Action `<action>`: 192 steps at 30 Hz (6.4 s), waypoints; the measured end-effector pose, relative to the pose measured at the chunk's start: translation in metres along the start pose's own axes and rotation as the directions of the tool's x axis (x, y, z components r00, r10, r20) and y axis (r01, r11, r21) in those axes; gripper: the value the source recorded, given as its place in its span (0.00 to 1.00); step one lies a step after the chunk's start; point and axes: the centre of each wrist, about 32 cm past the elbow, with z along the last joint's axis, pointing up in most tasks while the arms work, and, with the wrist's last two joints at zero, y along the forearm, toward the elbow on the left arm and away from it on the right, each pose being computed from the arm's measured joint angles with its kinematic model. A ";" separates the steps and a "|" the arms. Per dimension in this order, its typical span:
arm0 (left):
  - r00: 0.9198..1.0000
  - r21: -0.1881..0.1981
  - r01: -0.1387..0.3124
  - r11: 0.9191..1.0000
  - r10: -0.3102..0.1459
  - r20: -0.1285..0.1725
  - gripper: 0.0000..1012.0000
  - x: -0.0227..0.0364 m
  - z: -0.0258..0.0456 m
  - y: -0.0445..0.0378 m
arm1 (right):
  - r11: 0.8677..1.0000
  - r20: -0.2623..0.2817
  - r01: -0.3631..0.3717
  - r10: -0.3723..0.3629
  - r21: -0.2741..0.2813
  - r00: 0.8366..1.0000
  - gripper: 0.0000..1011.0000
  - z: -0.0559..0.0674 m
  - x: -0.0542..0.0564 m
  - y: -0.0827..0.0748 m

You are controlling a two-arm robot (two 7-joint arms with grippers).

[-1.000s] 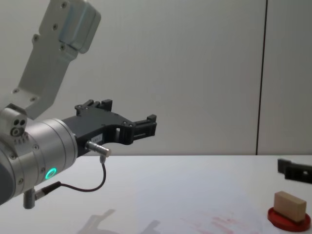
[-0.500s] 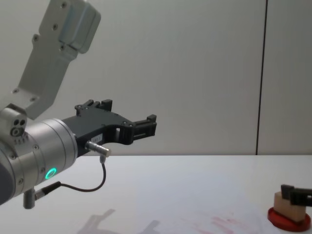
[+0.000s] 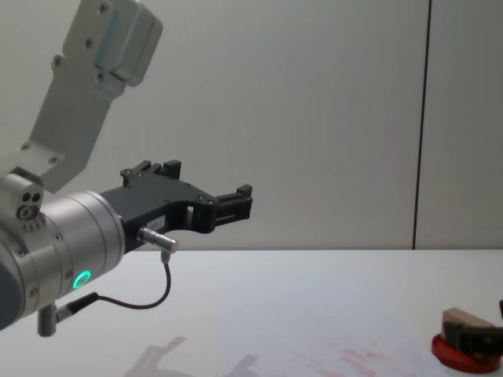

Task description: Use the one hand to pick up the stamp and affix it onto the A4 paper.

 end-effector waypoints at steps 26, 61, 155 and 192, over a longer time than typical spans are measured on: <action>1.000 0.000 0.000 1.000 0.000 0.000 0.98 0.0000 0.0000 0.0000 | 1.000 0.032 0.003 -0.002 -0.023 0.999 0.27 -0.003 0.005 0.007; 1.000 0.000 0.000 1.000 0.000 0.000 0.98 0.0000 0.0000 0.0000 | 0.993 0.117 -0.089 0.080 0.073 0.990 0.21 0.015 -0.015 0.029; 1.000 0.000 0.000 1.000 0.000 0.000 0.98 0.0000 0.0000 0.0000 | 0.999 0.040 -0.032 0.032 -0.002 0.999 0.21 0.011 0.011 0.008; 1.000 0.000 0.000 1.000 0.000 0.000 0.98 0.0000 0.0000 0.0000 | 1.000 0.022 -0.026 0.026 -0.007 0.999 0.88 0.000 0.014 0.011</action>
